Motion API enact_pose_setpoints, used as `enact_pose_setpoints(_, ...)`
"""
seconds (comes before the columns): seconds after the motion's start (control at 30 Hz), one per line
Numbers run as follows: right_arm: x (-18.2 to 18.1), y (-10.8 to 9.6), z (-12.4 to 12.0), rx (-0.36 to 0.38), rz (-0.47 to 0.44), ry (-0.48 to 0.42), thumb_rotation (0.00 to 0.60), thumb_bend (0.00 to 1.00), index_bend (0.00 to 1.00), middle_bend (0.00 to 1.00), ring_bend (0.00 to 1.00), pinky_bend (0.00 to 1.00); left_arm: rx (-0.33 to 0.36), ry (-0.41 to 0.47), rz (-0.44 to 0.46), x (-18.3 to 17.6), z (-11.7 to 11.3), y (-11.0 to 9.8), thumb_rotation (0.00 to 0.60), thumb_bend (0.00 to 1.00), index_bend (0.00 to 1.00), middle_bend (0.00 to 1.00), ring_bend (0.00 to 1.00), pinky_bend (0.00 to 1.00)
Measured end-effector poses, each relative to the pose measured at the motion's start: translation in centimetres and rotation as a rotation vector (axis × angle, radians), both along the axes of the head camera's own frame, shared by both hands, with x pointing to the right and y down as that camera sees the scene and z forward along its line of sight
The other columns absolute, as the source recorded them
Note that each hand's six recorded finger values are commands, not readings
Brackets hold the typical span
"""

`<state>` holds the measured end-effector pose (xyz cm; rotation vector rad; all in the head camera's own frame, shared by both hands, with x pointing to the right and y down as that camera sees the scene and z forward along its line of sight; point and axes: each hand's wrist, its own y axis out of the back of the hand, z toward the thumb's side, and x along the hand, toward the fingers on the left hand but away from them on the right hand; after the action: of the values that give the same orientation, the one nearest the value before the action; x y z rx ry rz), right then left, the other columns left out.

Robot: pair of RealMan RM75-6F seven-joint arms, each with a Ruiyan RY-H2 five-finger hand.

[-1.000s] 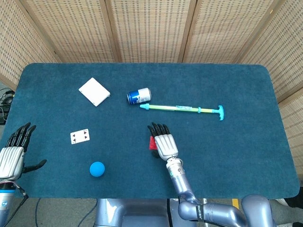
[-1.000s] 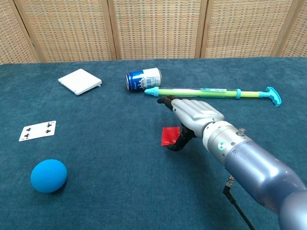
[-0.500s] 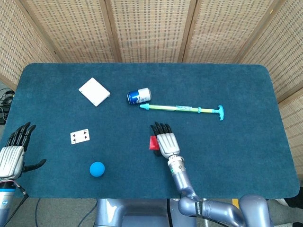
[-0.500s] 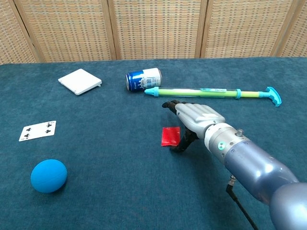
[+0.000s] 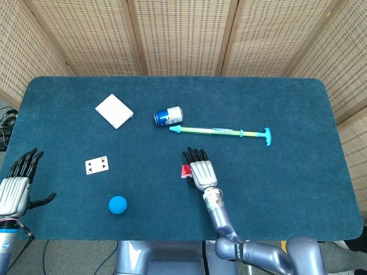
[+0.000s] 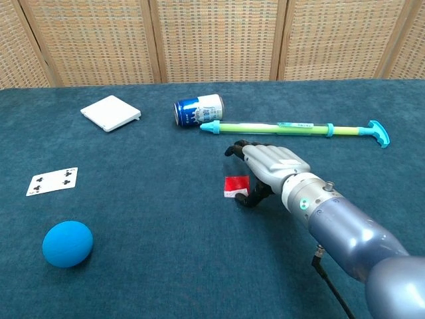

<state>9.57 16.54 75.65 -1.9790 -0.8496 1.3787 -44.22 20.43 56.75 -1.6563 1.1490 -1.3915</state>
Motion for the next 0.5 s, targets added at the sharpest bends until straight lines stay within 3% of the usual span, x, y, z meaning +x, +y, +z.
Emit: enact_pose_setpoints(0.5, 0.43, 0.03, -0.11, 0.002, -0.001, 0.01, 0.6, 0.41, 0.54, 0.04, 0.0, 0.0, -0.001, 0.009, -0.001, 0.02, -0.1, -0.03, 0.6, 0.11, 0.0, 0.0, 0.0, 0.09)
